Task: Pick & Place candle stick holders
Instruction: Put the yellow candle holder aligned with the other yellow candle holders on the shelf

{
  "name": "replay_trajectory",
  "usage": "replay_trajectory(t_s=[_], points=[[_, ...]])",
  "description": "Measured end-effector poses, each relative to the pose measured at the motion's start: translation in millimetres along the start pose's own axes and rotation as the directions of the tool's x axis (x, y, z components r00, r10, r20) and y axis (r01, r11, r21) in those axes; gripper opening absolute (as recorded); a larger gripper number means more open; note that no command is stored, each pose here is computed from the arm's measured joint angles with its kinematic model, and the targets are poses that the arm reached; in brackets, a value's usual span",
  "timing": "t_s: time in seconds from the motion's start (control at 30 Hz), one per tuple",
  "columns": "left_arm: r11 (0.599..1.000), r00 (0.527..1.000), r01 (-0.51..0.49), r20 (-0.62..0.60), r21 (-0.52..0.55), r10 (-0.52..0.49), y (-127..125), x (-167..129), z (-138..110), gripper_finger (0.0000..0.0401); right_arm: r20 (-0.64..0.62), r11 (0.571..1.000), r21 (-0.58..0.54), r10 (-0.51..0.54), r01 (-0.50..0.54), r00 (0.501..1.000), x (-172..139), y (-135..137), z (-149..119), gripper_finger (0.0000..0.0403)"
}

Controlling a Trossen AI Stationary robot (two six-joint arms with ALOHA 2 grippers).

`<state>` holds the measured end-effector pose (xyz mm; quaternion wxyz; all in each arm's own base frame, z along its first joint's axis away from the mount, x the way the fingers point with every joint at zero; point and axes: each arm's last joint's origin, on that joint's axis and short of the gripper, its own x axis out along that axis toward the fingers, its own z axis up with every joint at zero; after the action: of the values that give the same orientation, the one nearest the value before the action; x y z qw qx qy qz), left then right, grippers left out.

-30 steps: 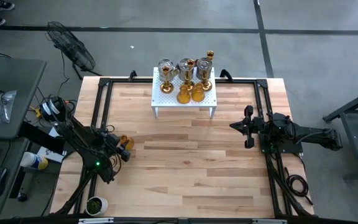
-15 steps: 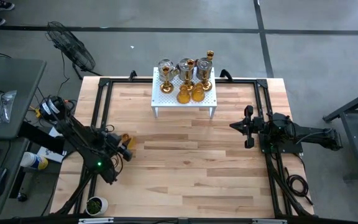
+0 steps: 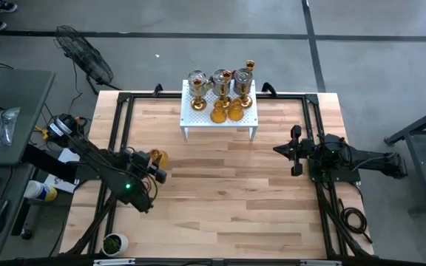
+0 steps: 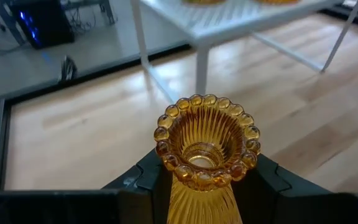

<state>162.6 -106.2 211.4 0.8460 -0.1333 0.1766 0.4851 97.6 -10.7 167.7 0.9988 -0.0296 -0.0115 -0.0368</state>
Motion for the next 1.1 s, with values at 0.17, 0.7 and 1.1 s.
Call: replay_trajectory(t_s=[0.17,0.7,1.1], points=[[1.0,0.998,-0.009,0.056,0.021,0.008,-15,5,24,0.013,0.0,1.0,0.0,0.0,0.0,1.0,0,0,0,0.0003],[0.991,0.993,0.118,0.022,0.062,-0.119,-78,46,78,0.013,0.0,1.0,0.0,0.0,0.0,1.0,0,0,0,0.0003],[0.995,0.997,0.069,0.017,0.072,-0.071,-74,85,103,0.013,0.0,1.0,0.0,0.0,0.0,1.0,0,0,0,0.0003]])
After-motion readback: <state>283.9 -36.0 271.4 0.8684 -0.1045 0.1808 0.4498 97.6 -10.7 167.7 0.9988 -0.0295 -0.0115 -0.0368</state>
